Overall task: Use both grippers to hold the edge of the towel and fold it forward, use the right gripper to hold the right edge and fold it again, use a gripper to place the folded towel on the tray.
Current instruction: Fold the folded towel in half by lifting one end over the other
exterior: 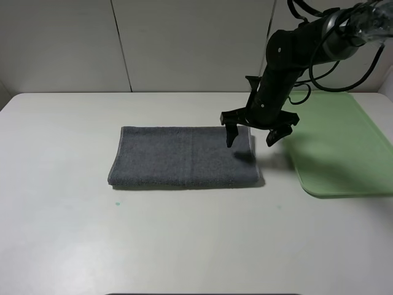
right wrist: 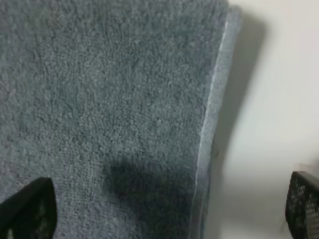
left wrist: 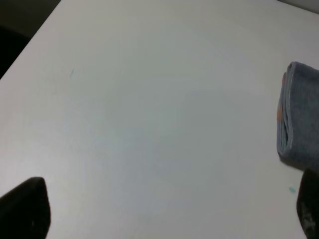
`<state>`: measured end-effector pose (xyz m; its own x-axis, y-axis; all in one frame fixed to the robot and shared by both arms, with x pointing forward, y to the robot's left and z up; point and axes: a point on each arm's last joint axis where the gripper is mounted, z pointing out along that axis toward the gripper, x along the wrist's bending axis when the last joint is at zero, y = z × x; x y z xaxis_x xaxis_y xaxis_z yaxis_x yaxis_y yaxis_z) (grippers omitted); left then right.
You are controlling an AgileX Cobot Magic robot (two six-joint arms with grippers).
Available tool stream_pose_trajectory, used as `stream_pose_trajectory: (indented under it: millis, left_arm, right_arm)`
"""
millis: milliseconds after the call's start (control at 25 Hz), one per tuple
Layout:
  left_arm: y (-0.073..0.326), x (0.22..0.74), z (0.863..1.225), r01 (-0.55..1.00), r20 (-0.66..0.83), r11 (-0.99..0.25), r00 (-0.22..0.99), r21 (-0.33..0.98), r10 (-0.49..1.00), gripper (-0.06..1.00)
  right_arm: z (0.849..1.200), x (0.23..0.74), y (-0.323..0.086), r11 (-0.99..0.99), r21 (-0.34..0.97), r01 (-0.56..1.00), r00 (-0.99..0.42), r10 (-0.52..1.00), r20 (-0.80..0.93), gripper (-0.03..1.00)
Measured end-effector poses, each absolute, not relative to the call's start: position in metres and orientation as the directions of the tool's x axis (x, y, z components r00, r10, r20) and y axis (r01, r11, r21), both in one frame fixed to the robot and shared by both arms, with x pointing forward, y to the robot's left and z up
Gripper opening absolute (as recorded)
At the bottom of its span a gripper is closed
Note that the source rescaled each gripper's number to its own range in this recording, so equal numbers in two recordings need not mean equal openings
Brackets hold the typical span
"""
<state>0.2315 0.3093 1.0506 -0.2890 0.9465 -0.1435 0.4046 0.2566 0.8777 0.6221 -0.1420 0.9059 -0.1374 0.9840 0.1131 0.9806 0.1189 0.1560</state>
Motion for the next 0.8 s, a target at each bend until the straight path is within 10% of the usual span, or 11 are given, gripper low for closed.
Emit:
stream_pose_trajectory:
  millis: [800]
  left_arm:
    - [0.309,0.232,1.051,0.405,-0.143,0.257,-0.289,0.878,0.947,1.0]
  right_arm:
    - [0.87,0.625,-0.141,0.119,0.103,0.987,-0.129,0.987,0.097,1.0]
